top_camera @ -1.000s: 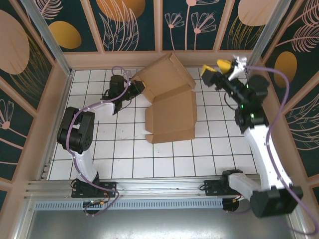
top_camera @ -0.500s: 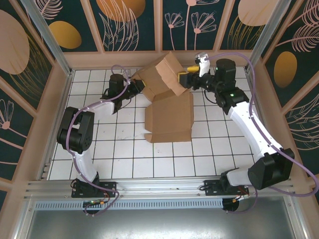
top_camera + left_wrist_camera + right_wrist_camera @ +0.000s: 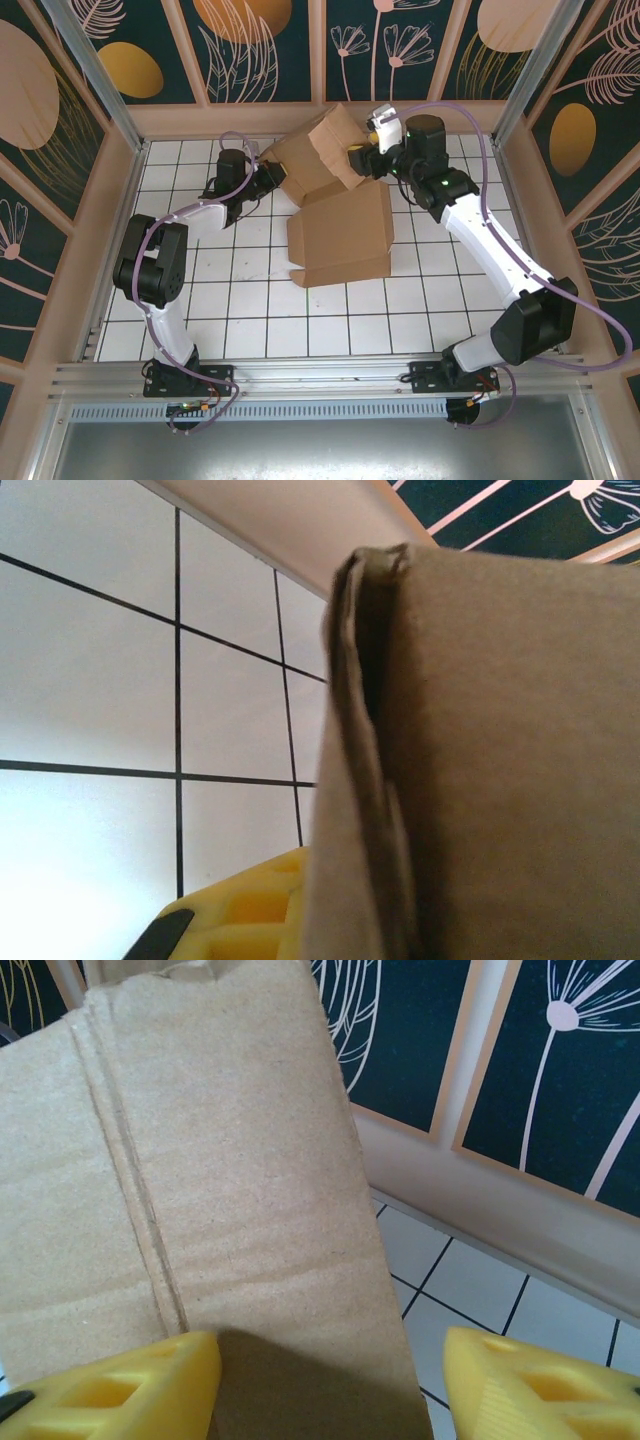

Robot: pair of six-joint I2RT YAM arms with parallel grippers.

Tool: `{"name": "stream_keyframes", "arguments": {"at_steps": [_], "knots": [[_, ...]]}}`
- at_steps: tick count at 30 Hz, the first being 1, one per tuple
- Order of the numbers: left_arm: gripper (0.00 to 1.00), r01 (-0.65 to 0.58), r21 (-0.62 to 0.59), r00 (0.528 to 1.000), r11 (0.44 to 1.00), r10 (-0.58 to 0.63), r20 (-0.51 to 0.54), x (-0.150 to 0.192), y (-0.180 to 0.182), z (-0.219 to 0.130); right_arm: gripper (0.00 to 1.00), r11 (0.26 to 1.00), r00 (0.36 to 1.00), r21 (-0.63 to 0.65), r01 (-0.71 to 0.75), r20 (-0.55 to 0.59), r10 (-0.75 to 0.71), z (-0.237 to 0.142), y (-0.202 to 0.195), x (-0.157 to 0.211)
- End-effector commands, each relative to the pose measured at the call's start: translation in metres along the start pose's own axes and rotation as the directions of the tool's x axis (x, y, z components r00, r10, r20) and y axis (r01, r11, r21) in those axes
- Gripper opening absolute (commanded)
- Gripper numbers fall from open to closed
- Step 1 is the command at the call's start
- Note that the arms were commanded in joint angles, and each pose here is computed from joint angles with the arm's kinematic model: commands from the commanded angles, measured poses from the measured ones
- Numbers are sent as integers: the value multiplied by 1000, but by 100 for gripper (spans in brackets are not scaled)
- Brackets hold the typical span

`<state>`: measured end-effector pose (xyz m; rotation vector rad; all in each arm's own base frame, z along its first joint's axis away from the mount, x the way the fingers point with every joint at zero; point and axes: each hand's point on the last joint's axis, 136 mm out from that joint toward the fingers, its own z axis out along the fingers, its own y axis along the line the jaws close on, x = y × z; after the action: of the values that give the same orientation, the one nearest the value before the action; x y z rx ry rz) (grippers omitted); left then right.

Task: Fold the paper box

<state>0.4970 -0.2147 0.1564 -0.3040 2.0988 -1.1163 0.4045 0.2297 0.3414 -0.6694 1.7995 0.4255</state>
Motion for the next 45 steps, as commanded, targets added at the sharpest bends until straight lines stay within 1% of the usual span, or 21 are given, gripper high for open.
{"name": "stream_keyframes", "arguments": {"at_steps": [1, 3, 5, 10, 11, 17, 22, 28, 37, 41, 45], "knots": [[0, -64, 124, 998, 990, 62, 25, -13, -47, -10, 66, 998, 999, -51, 37, -19, -38, 4, 13, 7], [0, -62, 124, 998, 990, 59, 26, -13, -46, -10, 66, 994, 999, -103, 46, -3, -46, 1, 23, 5], [0, -64, 124, 998, 990, 61, 25, -13, -47, -10, 68, 991, 999, -124, 48, 5, -48, 0, 28, 4], [0, -64, 128, 998, 990, 61, 23, -13, -47, -9, 82, 988, 998, -143, 62, 21, -59, -6, 33, -1], [0, -62, 127, 998, 990, 60, 22, -13, -47, -9, 83, 988, 998, -144, 61, 22, -58, -7, 34, -1], [0, -60, 126, 998, 990, 58, 18, -11, -45, -9, 83, 993, 998, -107, 51, 49, -46, -12, 28, -10], [0, -66, 126, 998, 990, 64, 16, -10, -46, -10, 87, 1000, 990, 3, 27, 139, -27, -28, 11, -28], [0, -64, 127, 998, 990, 63, 16, -10, -45, -10, 89, 999, 976, -44, -12, 217, 21, -49, 10, -44], [0, -62, 133, 998, 989, 61, 13, -9, -45, -9, 84, 993, 988, -116, 24, 152, -6, -39, 24, -34], [0, -61, 137, 998, 989, 60, 16, -9, -47, -10, 77, 998, 995, -53, 18, 99, -12, -27, 14, -25], [0, -65, 135, 998, 989, 64, 14, -9, -47, -10, 75, 998, 999, 59, 38, 20, -39, -11, 0, -15]]}}
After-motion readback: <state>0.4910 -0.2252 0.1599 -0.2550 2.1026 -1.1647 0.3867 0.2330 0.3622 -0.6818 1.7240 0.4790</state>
